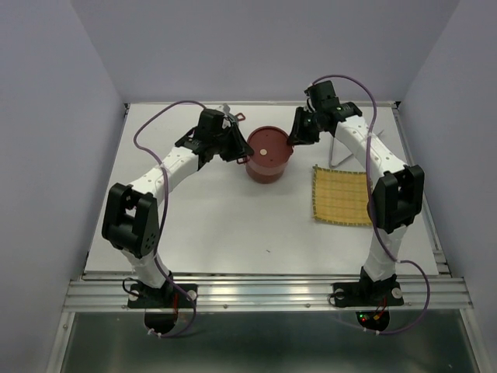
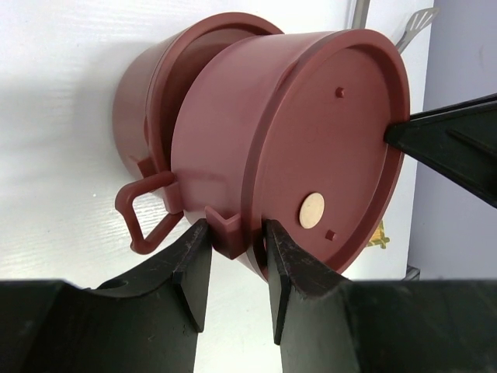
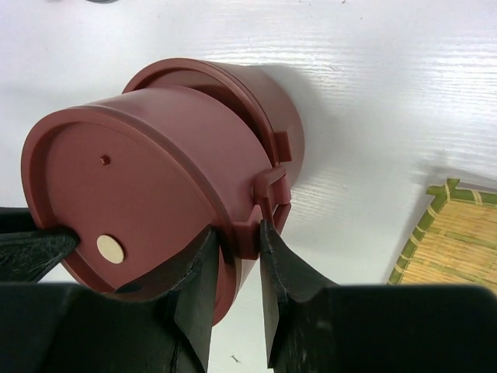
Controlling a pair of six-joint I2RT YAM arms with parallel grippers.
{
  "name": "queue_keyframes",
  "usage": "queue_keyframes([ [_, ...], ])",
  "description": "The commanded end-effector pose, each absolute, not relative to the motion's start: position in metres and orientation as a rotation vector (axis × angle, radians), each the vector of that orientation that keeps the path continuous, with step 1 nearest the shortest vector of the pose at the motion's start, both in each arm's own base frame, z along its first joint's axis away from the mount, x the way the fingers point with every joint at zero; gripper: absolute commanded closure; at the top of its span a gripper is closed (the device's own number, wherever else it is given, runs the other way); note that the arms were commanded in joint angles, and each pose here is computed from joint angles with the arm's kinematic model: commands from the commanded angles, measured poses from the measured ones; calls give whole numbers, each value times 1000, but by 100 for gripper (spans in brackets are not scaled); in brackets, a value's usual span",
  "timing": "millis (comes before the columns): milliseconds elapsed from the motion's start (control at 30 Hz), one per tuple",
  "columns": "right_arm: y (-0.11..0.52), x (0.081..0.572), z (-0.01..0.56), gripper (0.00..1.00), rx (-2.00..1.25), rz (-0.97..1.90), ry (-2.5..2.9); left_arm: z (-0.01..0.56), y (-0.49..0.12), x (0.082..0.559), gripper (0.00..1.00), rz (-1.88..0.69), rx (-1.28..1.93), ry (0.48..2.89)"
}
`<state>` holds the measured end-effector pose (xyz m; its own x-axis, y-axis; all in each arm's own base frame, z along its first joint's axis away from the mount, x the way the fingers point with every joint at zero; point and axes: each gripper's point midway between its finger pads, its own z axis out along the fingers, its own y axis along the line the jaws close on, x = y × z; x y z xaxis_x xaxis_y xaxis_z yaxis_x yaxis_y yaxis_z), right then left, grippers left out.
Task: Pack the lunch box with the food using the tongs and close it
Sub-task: Place the packing box into the packing box.
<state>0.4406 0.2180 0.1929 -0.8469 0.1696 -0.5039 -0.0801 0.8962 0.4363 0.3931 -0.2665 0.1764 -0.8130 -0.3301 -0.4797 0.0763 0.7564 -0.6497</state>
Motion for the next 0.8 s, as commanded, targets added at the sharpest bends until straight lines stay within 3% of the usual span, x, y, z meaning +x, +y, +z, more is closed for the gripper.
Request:
queue_keyframes([
  [0, 232, 469, 242, 99, 74, 702, 2332, 176, -283, 386, 100, -959, -38, 2373],
  [367, 237, 483, 225, 98, 81, 695, 2357, 169, -280, 396, 100, -931, -56, 2387],
  [400, 237, 483, 223, 96, 82, 695, 2360, 168, -279, 397, 100, -927, -58, 2390],
  [500, 238, 485, 219, 75, 82, 690, 2365, 159, -277, 401, 100, -908, -58, 2408],
  [700, 240, 489, 223, 71, 72, 699, 2349, 154, -273, 402, 82, -868, -68, 2416],
  [767, 241, 490, 226, 63, 70, 707, 2340, 156, -270, 404, 72, -843, -72, 2411],
])
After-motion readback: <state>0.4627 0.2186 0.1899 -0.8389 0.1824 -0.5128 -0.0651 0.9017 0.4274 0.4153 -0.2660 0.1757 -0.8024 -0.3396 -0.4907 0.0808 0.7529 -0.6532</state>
